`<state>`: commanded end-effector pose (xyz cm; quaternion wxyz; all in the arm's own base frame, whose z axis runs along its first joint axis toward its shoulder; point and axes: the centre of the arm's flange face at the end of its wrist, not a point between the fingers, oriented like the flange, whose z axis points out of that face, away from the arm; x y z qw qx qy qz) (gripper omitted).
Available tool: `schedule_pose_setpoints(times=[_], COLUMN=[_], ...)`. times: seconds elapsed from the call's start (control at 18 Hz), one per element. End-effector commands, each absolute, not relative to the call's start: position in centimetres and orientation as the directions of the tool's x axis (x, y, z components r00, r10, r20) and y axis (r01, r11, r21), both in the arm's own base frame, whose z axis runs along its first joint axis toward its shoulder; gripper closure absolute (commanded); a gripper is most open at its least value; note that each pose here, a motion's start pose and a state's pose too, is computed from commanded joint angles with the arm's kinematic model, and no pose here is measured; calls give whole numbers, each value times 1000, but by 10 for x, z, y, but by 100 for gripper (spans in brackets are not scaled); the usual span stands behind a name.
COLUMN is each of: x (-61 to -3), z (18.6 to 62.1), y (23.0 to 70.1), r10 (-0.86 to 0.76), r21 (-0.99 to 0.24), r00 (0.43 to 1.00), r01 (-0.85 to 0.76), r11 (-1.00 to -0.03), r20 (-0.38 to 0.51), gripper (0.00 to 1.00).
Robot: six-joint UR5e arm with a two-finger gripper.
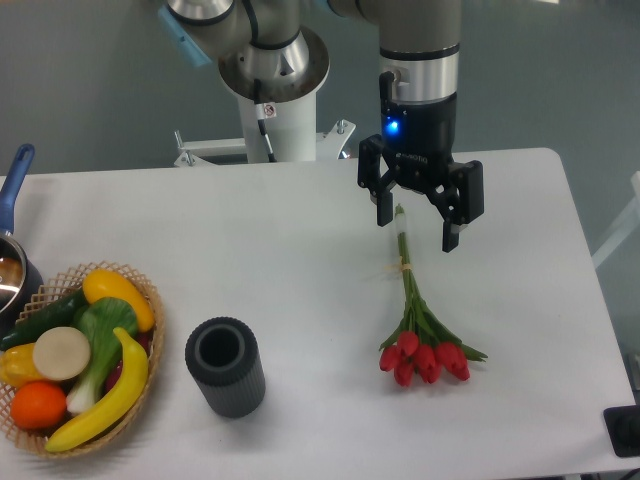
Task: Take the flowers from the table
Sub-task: 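Move the open gripper over the stems of the red tulip bundle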
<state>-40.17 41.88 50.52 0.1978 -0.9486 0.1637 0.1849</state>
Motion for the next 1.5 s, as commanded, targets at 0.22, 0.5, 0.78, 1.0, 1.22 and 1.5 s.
schedule_pose_setpoints(times=[0.22, 0.5, 0.78, 1.0, 1.22, 1.5], x=[-403, -404, -406, -407, -414, -426], z=[511, 513, 514, 506, 485, 440], y=[420, 420, 423, 421, 403, 375], r10=[-229, -134, -5, 141, 212, 305], r21=[-319, -365, -428, -479, -460, -367], r00=[877, 911, 936, 949, 951, 939], r01=[-380, -287, -165, -11, 88, 230], r11=[-868, -885, -888, -878, -884, -901], r20=[-423, -391, -351, -280, -225, -160], gripper=[0, 0, 0, 0, 0, 0])
